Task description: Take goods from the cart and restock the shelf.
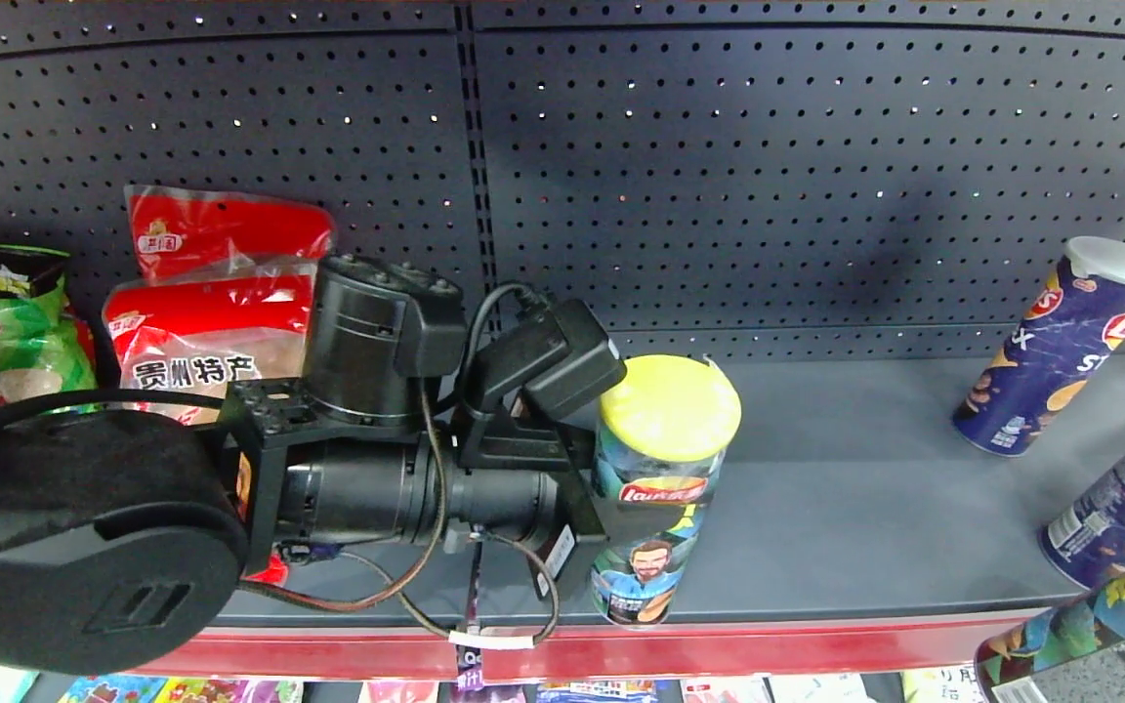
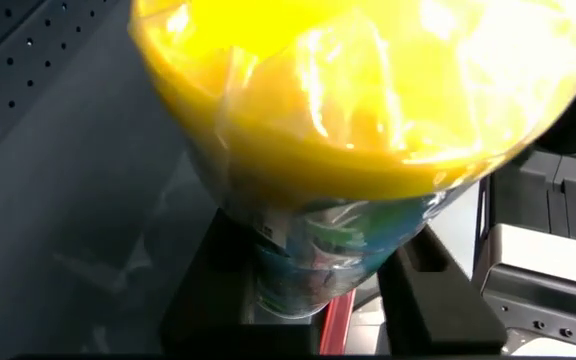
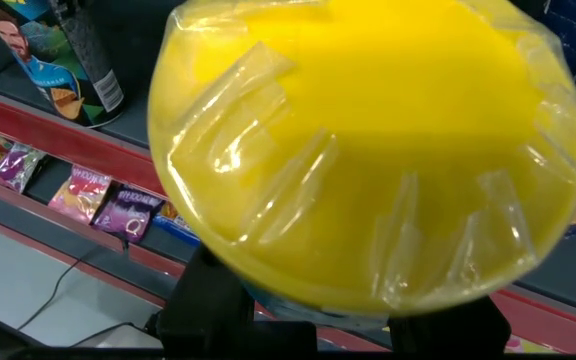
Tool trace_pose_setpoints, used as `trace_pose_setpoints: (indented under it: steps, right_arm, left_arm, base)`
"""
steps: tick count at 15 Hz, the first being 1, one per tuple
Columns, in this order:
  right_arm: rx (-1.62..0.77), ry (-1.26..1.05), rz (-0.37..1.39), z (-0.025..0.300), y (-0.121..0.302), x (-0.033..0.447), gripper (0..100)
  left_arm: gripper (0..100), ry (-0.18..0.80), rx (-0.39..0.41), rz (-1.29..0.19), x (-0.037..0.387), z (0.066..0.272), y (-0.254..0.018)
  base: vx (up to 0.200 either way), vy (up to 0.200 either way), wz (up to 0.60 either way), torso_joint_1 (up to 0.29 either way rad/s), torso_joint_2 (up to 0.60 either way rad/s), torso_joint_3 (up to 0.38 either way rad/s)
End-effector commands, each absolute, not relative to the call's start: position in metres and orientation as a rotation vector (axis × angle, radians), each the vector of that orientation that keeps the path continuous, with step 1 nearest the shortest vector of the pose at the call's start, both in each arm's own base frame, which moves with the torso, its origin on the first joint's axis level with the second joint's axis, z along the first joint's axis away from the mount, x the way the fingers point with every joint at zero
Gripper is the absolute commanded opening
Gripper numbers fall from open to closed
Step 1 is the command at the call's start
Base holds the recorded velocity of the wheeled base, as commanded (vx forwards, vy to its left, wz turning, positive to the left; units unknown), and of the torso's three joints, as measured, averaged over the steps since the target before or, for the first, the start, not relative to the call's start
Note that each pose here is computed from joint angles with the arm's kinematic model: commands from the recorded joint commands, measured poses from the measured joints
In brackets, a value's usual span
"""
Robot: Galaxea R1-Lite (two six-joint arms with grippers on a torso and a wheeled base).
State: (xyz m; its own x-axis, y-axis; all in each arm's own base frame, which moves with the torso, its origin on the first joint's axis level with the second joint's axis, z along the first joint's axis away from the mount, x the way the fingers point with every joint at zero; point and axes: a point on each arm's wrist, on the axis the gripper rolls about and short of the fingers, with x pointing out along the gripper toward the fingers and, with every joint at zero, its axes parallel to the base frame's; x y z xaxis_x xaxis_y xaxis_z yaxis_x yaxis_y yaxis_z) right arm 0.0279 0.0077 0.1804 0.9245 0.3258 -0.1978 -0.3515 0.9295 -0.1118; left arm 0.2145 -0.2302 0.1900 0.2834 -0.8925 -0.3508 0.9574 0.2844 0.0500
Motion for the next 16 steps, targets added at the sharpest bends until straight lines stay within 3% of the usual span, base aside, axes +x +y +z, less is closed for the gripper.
trace_pose_setpoints:
  steps: [1,4,8,12,16]
  right_arm:
    - [-0.147,0.179,0.350,0.180,0.008,0.028,0]
    - [-0.147,0.178,0.355,0.182,0.008,0.029,0]
    - [-0.156,0.198,0.443,0.211,0.014,0.056,0]
    - [-0.172,0.257,0.550,0.245,0.037,0.124,0]
    - [-0.189,0.210,0.685,0.257,0.085,0.196,0]
  left_arm:
    - [100,0.275,0.272,-1.258,0.214,0.190,-0.230]
    - [100,0.286,0.273,-1.253,0.211,0.188,-0.226]
    - [100,0.322,0.277,-1.165,0.200,0.183,-0.192]
    - [100,0.317,0.260,-1.048,0.177,0.186,-0.144]
    - [100,0.308,0.214,-0.976,0.144,0.186,-0.117]
  base:
    - [0.000,0.000,0.00,0.000,0.00,0.000]
    - [0.000,0.000,0.00,0.000,0.00,0.000]
    - [0.000,0.000,0.00,0.000,0.00,0.000]
    - [0.000,0.000,0.00,0.000,0.00,0.000]
    - [0.000,0.000,0.00,0.000,0.00,0.000]
